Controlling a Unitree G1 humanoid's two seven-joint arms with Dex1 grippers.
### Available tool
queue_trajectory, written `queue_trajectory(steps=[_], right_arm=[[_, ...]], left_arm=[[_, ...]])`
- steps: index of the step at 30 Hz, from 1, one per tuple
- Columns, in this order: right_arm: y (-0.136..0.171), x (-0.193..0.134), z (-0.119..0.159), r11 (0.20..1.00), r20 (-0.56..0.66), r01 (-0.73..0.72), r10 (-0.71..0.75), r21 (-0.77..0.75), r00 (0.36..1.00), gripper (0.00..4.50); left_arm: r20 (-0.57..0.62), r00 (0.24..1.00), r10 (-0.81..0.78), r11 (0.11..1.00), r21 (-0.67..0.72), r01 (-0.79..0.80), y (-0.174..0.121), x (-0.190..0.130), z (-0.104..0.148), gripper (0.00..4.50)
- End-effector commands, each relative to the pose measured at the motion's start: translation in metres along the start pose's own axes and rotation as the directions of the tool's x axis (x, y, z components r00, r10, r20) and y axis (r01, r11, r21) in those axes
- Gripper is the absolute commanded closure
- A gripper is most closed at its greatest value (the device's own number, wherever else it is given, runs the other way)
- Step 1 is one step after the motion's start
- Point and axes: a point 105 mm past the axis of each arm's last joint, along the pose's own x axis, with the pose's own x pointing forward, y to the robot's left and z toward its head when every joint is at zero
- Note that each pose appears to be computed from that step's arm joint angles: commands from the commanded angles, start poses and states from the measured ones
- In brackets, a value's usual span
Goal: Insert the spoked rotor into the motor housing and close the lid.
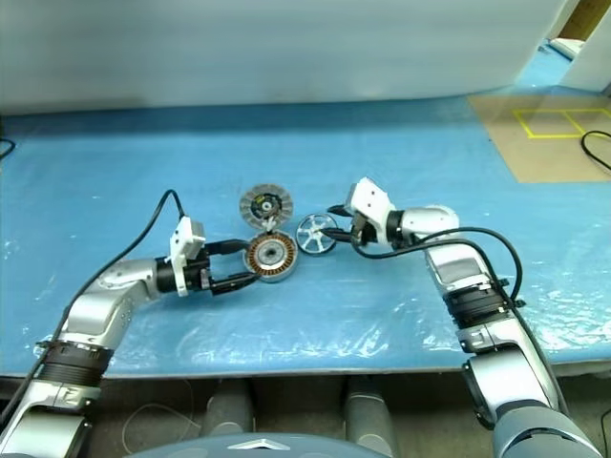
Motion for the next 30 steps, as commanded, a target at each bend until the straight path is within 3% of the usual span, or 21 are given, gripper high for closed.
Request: queue_trajectory(steps=[1,10,30], right_arm=[[-0.006,0.002,0.009,0.998,-0.040,-0.027,0.024,-0.057,0.999,2.27],[-0.017,0.009,0.031,0.982,-0.128,-0.130,0.112,-0.139,0.985,2.27],[-0.041,0.032,0.032,0.948,-0.448,-0.296,0.214,-0.120,0.868,2.27]], left_arm=[[0.037,0.999,0.007,0.999,0.038,-0.008,-0.003,-0.001,0.009,0.00],[0.060,0.998,0.030,0.998,0.051,-0.033,-0.007,-0.001,0.010,0.00],[0.149,0.977,0.151,0.985,0.057,-0.161,-0.019,-0.014,0.012,0.00]])
